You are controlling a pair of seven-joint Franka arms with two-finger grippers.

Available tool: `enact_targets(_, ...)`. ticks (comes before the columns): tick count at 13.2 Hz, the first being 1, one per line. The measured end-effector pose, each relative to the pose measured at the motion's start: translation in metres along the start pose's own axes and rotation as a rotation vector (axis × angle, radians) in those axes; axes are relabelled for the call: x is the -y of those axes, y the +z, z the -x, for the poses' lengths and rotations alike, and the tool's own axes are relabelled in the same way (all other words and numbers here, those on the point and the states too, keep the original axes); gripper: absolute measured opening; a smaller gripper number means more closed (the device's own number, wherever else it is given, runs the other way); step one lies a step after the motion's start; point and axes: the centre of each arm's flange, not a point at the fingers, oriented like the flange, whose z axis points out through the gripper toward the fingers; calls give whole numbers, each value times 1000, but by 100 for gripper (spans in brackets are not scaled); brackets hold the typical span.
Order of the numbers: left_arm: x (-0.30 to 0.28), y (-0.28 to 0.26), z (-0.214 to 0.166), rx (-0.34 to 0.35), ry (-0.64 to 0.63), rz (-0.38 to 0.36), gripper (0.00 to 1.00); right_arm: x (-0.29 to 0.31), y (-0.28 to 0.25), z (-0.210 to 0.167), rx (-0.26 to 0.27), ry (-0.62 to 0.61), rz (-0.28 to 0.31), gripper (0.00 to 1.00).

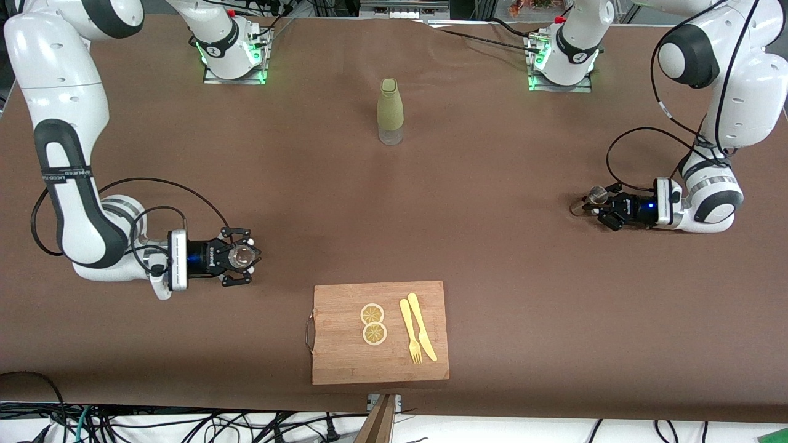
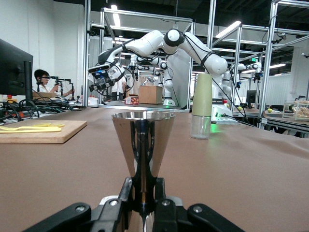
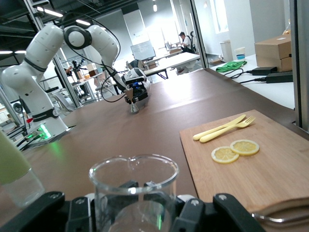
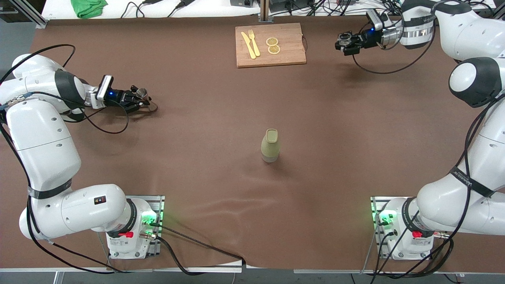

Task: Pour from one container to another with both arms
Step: 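Lift the beaker and jigger, bringing both grippers together mid-table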

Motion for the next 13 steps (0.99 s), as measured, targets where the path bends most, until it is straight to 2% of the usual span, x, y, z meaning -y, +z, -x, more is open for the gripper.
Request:
enact_targets(4,43,44,-21,21,50,14,21,3,49,-56,81,-2,64,13)
enact_targets(9,106,157,-51,30,115,-16,21,14,126,-96,172,-23,159,13)
enact_targets(13,120,231,-44,1,76,-105,21,26,182,-106,224,-26,218,13)
